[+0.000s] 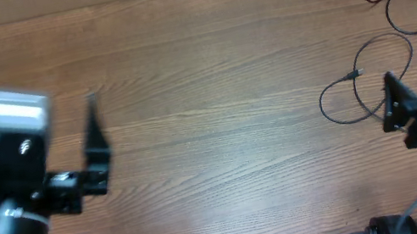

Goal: Untangle cables

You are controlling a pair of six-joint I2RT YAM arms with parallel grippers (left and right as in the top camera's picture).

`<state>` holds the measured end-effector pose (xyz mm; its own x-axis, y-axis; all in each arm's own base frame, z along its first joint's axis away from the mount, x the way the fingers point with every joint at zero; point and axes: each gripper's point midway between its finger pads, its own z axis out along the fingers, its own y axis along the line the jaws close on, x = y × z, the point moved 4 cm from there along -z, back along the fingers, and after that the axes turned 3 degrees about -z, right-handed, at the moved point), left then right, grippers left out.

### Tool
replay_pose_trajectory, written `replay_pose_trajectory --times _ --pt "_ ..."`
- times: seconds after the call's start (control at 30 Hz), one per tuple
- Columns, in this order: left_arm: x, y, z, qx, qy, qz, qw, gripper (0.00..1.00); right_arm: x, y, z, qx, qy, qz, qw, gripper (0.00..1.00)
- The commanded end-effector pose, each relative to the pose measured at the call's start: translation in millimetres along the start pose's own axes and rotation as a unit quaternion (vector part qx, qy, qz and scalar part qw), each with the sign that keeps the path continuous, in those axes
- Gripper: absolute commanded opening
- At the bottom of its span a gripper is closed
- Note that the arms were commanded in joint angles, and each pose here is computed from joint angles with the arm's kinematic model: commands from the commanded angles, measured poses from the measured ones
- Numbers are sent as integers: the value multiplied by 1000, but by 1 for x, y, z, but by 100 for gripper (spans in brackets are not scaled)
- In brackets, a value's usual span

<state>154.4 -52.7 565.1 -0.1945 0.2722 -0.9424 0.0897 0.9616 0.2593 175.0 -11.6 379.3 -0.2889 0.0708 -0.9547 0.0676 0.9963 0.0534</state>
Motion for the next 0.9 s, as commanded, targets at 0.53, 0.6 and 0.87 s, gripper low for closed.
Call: replay_pose_trajectory --times 0.53,0.6,0.87 --pt "13 -40 35 -90 37 -55 994 100 46 11 38 -26 79 17 996 100" --pt "12 -39 35 -95 36 -52 993 100 47 13 38 -31 80 15 996 100" --pt "9 -30 33 -128 28 -3 991 100 40 11 39 -22 63 14 998 100"
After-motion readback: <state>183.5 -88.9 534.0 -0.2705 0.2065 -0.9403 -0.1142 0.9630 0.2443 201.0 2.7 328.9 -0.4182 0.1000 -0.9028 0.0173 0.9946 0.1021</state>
